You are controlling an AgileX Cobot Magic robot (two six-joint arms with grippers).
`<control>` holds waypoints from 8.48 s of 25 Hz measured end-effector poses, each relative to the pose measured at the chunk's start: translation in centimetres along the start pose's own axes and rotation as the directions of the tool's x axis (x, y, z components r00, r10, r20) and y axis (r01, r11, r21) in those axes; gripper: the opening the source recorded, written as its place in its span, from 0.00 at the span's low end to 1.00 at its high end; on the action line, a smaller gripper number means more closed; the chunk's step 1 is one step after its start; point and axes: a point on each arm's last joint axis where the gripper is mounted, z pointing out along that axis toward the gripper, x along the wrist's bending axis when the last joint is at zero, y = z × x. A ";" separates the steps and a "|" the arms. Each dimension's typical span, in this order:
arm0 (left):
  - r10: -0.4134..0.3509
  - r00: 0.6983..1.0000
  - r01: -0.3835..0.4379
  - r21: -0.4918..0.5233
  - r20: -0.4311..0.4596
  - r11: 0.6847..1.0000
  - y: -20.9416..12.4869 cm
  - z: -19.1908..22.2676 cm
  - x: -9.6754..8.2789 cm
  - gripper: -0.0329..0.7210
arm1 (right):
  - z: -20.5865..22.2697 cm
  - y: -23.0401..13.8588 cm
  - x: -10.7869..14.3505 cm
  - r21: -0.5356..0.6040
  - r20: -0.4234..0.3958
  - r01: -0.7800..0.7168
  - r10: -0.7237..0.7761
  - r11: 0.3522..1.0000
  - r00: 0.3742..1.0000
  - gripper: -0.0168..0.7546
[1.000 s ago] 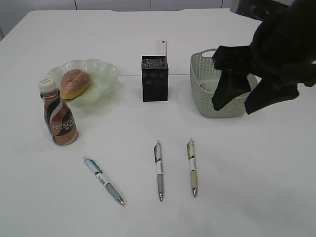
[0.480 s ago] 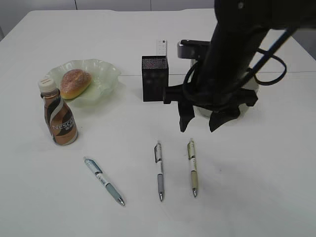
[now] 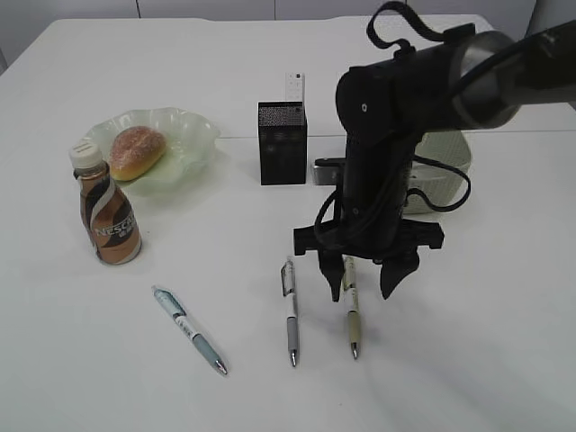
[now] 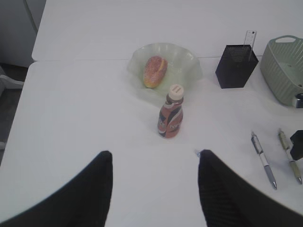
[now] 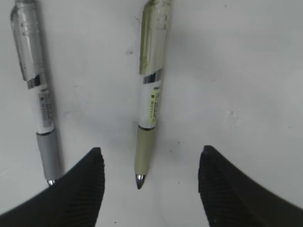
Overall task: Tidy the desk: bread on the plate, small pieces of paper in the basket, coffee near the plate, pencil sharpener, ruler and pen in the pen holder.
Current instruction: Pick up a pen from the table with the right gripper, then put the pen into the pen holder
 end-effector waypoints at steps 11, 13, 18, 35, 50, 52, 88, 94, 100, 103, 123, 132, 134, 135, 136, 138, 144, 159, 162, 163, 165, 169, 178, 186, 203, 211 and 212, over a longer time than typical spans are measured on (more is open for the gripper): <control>-0.008 1.000 0.008 0.006 0.026 1.000 0.0 0.0 -0.2 0.60 | 0.8 0.8 0.3 -0.061 -0.022 0.001 -0.002 0.998 1.000 0.65; -0.008 1.000 0.008 0.006 0.027 1.000 -0.1 0.0 -0.2 0.60 | 0.8 0.9 0.3 -0.069 -0.016 0.006 -0.007 0.998 1.000 0.65; -0.009 1.000 0.009 0.006 0.029 1.000 -0.1 0.0 -0.3 0.60 | 1.6 1.1 0.3 -0.065 -0.007 0.009 -0.010 0.998 1.000 0.65; -0.018 0.998 0.017 0.012 0.054 1.000 -0.1 0.0 -0.5 0.60 | 3.6 1.4 0.3 -0.029 0.013 0.010 -0.009 1.000 1.000 0.65; -0.021 0.998 0.020 0.014 0.064 1.000 -0.1 0.0 -0.6 0.59 | 3.6 1.5 0.2 -0.041 0.033 0.024 -0.023 0.999 0.999 0.65; -0.021 0.998 0.020 0.014 0.064 1.000 -0.1 0.0 -0.6 0.59 | 3.6 1.5 0.2 -0.041 0.033 0.024 -0.023 0.999 0.999 0.65; -0.021 0.998 0.020 0.014 0.064 1.000 -0.1 0.0 -0.6 0.57 | 3.4 1.4 0.3 0.025 0.052 0.011 -0.013 1.000 0.999 0.65; -0.021 0.998 0.020 0.014 0.064 1.000 -0.1 0.0 -0.6 0.57 | 3.9 1.4 0.3 0.040 0.052 0.007 -0.009 0.999 0.999 0.65; -0.022 0.998 0.021 0.014 0.065 1.000 -0.1 0.0 -0.6 0.56 | 3.9 1.4 0.3 0.040 0.052 0.007 -0.009 0.999 0.999 0.65; -0.022 0.998 0.021 0.014 0.065 1.000 -0.1 0.0 -0.6 0.56 | 3.9 1.4 0.3 0.040 0.052 0.007 -0.009 0.999 0.999 0.65; -0.024 0.997 0.023 0.016 0.072 1.000 -0.1 0.0 -0.7 0.55 | 4.0 1.6 0.4 0.024 0.044 0.007 -0.008 1.000 0.999 0.31; -0.024 0.997 0.023 0.018 0.073 1.000 -0.1 0.0 -0.7 0.55 | 4.5 1.7 0.4 0.027 0.046 0.005 -0.007 1.000 0.999 0.31; -0.024 0.997 0.023 0.017 0.073 1.000 -0.1 0.0 -0.7 0.55 | 4.5 1.7 0.4 0.027 0.046 0.005 -0.007 1.000 0.999 0.31; -0.024 0.997 0.023 0.017 0.073 1.000 -0.1 0.0 -0.7 0.55 | 4.5 1.7 0.4 0.027 0.046 0.005 -0.007 1.000 0.999 0.31; -0.024 0.997 0.023 0.017 0.073 1.000 -0.1 0.0 -0.7 0.55 | 4.5 1.7 0.4 0.027 0.046 0.005 -0.007 1.000 0.999 0.31; -0.024 0.997 0.023 0.017 0.073 1.000 -0.1 0.0 -0.7 0.55 | 4.5 1.7 0.4 0.025 0.045 0.005 -0.007 1.000 0.999 0.31; -0.024 0.997 0.023 0.017 0.073 1.000 -0.1 0.0 -0.7 0.55 | 4.5 1.8 0.5 0.019 0.042 0.006 -0.007 1.000 0.999 0.22; -0.024 0.997 0.023 0.017 0.073 1.000 -0.1 0.0 -0.7 0.55 | 2.2 2.5 0.9 0.039 0.048 0.179 -0.181 0.983 0.982 0.14; -0.024 0.997 0.023 0.017 0.073 1.000 -0.1 0.0 -0.7 0.55 | 1.5 2.7 0.8 0.011 0.077 0.229 -0.229 0.973 0.970 0.14; -0.024 0.997 0.023 0.017 0.073 1.000 -0.1 0.0 -0.7 0.55 | 1.1 2.7 0.8 -0.005 0.093 0.247 -0.245 0.969 0.965 0.14; -0.024 0.997 0.023 0.017 0.073 1.000 -0.1 0.0 -0.7 0.55 | 0.0 2.7 1.0 -0.055 0.103 0.280 -0.274 0.958 0.956 0.14; -0.027 0.997 0.025 0.017 0.075 1.000 -0.1 0.0 -0.7 0.55 | -2.7 2.4 1.5 -0.208 0.083 0.340 -0.329 0.917 0.940 0.14; -0.031 0.997 0.030 0.018 0.075 0.999 -0.1 0.0 -0.7 0.55 | -5.8 -1.5 -0.2 -0.537 0.068 0.414 -0.451 0.735 0.890 0.14; -0.044 0.996 0.042 0.020 0.082 0.999 -0.2 0.0 -0.8 0.55 | -8.8 -1.6 0.0 -0.787 0.092 0.366 -0.492 0.497 0.866 0.14; -0.058 0.993 0.055 0.026 0.101 0.998 -0.2 0.0 -0.9 0.55 | -9.0 4.8 0.2 -1.000 0.006 -0.003 -0.462 -0.019 0.887 0.14; -0.058 0.993 0.055 0.026 0.101 0.998 -0.2 0.0 -0.9 0.55 | -6.8 8.9 2.0 -0.997 0.078 0.077 -0.452 -0.020 0.888 0.14; -0.058 0.993 0.055 0.026 0.101 0.998 -0.2 0.0 -0.9 0.55 | -6.5 9.4 2.1 -0.996 0.080 0.084 -0.449 -0.012 0.890 0.14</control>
